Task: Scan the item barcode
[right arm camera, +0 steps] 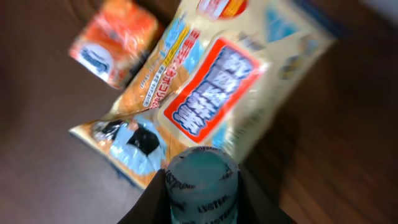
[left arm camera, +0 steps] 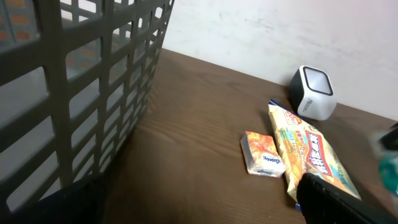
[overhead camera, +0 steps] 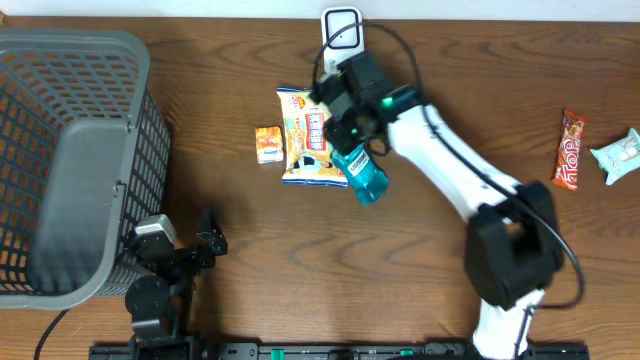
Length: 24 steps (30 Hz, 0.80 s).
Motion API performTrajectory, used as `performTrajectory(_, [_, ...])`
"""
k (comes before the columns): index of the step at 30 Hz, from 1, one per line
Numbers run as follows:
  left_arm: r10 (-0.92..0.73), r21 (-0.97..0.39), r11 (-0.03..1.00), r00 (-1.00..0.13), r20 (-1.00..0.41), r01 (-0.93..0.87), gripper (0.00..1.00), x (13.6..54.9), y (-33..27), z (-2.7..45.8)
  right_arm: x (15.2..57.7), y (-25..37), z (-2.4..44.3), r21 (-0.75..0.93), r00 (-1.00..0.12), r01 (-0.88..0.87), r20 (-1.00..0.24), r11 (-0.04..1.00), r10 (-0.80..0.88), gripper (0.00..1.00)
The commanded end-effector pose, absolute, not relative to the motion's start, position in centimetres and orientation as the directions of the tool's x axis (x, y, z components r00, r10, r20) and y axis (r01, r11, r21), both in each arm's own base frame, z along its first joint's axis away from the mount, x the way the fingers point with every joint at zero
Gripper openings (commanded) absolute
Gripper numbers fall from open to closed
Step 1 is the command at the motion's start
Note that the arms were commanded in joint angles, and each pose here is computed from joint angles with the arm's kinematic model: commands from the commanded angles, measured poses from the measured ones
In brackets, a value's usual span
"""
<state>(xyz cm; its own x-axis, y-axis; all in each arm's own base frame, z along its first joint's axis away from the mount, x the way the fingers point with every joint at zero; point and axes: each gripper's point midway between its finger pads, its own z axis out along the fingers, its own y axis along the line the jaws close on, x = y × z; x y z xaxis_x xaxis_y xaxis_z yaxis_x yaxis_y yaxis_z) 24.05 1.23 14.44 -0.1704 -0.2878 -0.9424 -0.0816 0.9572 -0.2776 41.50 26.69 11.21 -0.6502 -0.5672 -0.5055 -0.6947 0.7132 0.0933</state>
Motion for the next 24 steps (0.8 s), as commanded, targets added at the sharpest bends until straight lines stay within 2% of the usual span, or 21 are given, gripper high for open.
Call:
performTrajectory(1, [-0.289, -0.275, 0.957, -0.201, -0.936, -0.094, 0.98, 24.0, 1.3, 13.0, 41.6, 26.1, 14.4, 0.100, -0.631, -0.700, -0.551, 0.707, -0.547, 0.01])
performTrajectory(12, [-0.289, -0.275, 0.957, -0.201, -0.936, -0.094, 0.98, 24.0, 1.3, 13.0, 40.5, 23.2, 14.3, 0.095, -0.646, -0.708, -0.488, 0.700, -0.587, 0.01])
performTrajectory(24, [-0.289, -0.275, 0.957, -0.201, -0.936, -0.094, 0.98, 24.0, 1.3, 13.0, 39.7, 22.4, 20.2, 0.051, -0.591, -0.710, -0.586, 0.703, -0.555, 0.01])
